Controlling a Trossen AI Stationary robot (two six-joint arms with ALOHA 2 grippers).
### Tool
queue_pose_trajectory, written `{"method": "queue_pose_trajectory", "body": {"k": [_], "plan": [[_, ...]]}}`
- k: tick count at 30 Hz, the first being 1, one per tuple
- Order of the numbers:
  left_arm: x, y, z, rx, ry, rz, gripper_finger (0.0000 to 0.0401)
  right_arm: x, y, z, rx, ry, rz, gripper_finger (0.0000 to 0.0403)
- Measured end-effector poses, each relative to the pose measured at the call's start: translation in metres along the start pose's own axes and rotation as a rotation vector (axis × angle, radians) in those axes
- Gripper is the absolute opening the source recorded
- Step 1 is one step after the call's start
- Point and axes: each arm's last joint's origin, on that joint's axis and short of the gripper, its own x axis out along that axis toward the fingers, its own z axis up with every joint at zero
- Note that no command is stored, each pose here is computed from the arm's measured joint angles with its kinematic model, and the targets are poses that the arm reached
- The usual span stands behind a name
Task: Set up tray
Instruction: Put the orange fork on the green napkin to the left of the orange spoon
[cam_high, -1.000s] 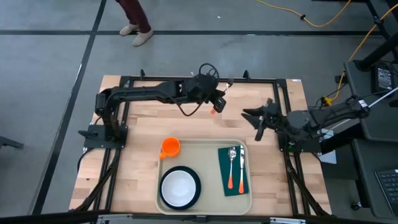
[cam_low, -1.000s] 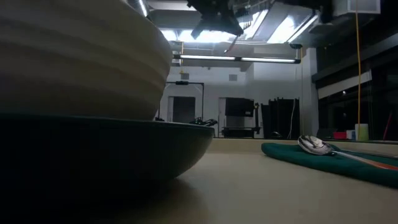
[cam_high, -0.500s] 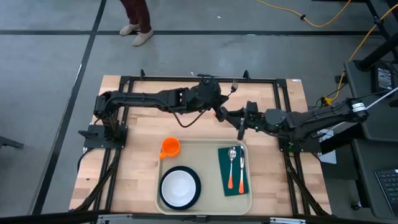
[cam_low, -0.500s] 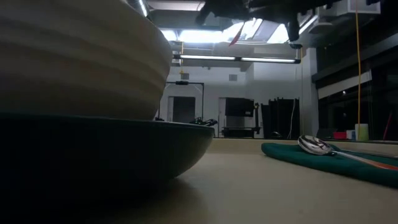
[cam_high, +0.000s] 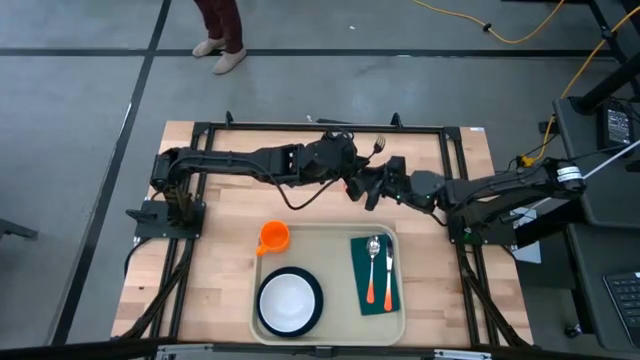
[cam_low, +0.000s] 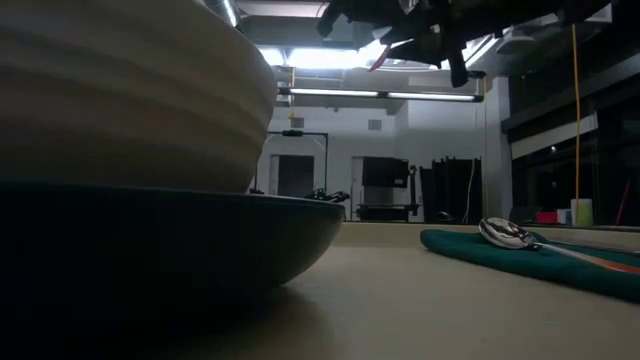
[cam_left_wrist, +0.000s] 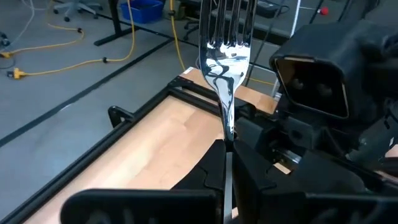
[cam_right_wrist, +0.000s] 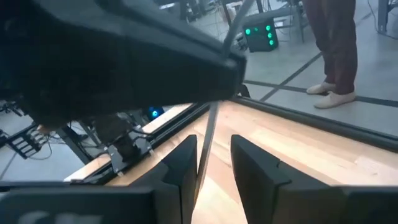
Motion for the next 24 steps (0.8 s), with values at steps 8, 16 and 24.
{"method": "queue_pose_trajectory", "body": {"k": [8,16,24], "plan": [[0.0010,0.0025,0.0007,-0.003,0.001,0.003,0.0003,0.0008,-0.0007,0.0027,-0.012,-0.020,0.000,0.0085],[0.0012,0.0044,0.0014,0.005,0.000,0.011,0.0003,0.0008,-0.0003,0.0036,-0.010,-0.029,0.000,0.0015],[0.0008,0.0038,0.0015,0.050,0.012,-0.031,0.0007,0.0005,0.0002,0.0037,-0.029,-0.022,0.018,0.0010]]}}
